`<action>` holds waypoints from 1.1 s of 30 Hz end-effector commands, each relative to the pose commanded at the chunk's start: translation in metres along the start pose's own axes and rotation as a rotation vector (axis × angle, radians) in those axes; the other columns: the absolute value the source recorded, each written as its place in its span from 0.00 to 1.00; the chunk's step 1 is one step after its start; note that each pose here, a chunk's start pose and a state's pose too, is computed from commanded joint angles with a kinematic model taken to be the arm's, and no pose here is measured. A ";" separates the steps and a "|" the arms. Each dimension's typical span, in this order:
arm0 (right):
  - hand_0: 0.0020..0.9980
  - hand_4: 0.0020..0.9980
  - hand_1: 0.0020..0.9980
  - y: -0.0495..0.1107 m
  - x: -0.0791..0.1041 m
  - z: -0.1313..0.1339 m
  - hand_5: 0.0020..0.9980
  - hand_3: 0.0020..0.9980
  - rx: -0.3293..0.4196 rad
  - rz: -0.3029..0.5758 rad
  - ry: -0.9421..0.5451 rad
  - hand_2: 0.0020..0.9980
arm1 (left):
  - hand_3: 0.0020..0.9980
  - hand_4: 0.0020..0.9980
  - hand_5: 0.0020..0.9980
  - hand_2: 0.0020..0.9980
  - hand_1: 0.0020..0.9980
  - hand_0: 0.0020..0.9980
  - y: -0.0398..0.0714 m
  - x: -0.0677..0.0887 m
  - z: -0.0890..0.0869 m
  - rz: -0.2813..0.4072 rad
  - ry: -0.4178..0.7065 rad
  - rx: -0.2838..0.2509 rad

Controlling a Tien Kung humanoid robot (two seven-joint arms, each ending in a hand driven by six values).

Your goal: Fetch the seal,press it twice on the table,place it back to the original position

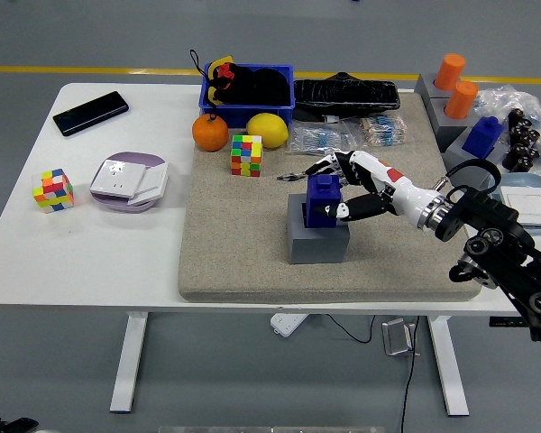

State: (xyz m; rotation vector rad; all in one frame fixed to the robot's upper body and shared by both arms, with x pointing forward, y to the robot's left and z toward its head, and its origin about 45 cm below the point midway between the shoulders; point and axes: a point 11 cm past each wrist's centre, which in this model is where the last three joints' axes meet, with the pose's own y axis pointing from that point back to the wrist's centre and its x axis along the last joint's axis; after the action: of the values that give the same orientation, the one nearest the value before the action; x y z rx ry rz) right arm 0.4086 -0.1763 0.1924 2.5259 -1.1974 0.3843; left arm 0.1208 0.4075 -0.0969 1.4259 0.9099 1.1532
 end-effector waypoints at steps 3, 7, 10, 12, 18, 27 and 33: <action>0.50 0.71 0.37 -0.002 -0.003 0.000 0.00 0.42 -0.001 -0.010 0.004 0.39 | 0.75 0.69 0.25 0.68 0.69 0.72 0.000 0.000 0.000 0.000 0.000 0.001; 0.51 0.71 0.37 -0.004 -0.005 -0.002 0.00 0.42 0.004 -0.017 0.005 0.39 | 0.75 0.69 0.25 0.68 0.69 0.72 0.000 0.000 -0.001 0.000 0.000 0.002; 0.51 0.71 0.37 -0.006 -0.007 -0.005 0.00 0.42 0.012 -0.023 0.006 0.39 | 0.75 0.69 0.25 0.68 0.69 0.72 0.000 0.000 0.000 0.001 -0.001 0.002; 0.51 0.71 0.37 -0.007 -0.008 -0.008 0.00 0.42 0.018 -0.025 0.007 0.39 | 0.75 0.69 0.25 0.68 0.69 0.72 0.000 0.001 0.000 0.001 -0.001 0.001; 0.51 0.71 0.37 -0.010 -0.008 -0.014 0.00 0.42 0.034 -0.026 0.012 0.39 | 0.75 0.69 0.25 0.68 0.69 0.72 0.000 0.001 0.001 0.001 -0.001 -0.001; 0.51 0.70 0.37 -0.012 -0.012 -0.013 0.00 0.42 0.031 -0.033 0.014 0.39 | 0.75 0.69 0.25 0.68 0.69 0.72 0.000 0.000 0.000 0.001 -0.003 0.002; 0.51 0.71 0.37 -0.011 -0.010 -0.012 0.00 0.42 0.028 -0.032 0.022 0.39 | 0.75 0.69 0.25 0.68 0.69 0.72 0.000 0.001 0.000 0.001 -0.001 0.001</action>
State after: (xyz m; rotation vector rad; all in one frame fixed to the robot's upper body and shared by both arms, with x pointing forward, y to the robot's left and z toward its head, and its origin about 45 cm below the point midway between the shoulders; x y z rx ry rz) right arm 0.4104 -0.1581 0.1980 2.5546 -1.1497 0.4232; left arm 0.1212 0.4081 -0.0966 1.4282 0.9088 1.1527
